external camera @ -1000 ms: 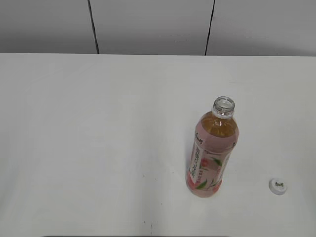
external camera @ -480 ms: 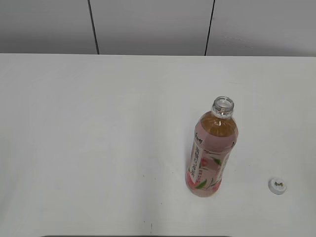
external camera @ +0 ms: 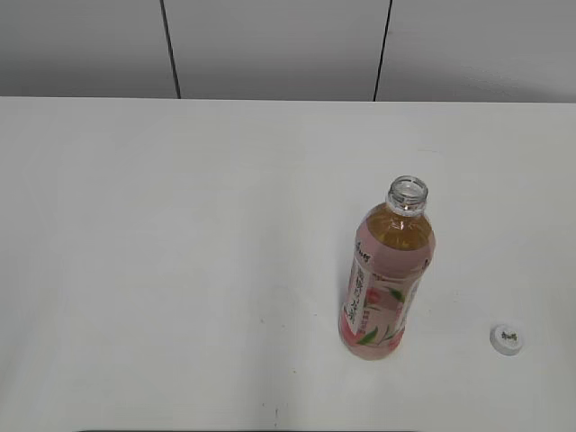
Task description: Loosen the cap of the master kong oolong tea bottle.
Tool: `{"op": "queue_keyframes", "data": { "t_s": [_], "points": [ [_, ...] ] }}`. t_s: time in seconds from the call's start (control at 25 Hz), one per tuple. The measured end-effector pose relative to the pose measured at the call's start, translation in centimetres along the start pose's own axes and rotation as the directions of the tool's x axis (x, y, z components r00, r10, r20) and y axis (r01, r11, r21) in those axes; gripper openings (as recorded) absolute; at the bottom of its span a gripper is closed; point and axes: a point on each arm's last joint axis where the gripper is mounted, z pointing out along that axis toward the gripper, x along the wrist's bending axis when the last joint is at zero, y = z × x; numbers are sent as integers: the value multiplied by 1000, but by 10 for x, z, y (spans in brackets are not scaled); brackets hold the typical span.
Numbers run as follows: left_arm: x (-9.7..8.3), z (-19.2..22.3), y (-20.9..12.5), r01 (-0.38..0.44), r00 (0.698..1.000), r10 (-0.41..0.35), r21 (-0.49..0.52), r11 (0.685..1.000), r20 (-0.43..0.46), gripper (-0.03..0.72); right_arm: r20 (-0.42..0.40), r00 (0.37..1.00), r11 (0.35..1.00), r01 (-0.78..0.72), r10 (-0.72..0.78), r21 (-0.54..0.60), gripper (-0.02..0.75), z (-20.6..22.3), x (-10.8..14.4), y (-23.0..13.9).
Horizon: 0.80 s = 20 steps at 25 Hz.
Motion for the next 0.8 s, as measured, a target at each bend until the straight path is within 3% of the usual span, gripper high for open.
{"op": "queue_keyframes", "data": {
  "t_s": [0.52, 0.8],
  "points": [
    [0, 0, 0, 3, 1000, -3, 1, 1000, -5, 242, 0, 1000, 1000, 0, 0, -1, 435, 0, 0, 0],
    [-3, 0, 0, 81, 975, -80, -5, 997, -205, 241, 33, 999, 1000, -18, 18, 1, 435, 0, 0, 0]
  ]
}}
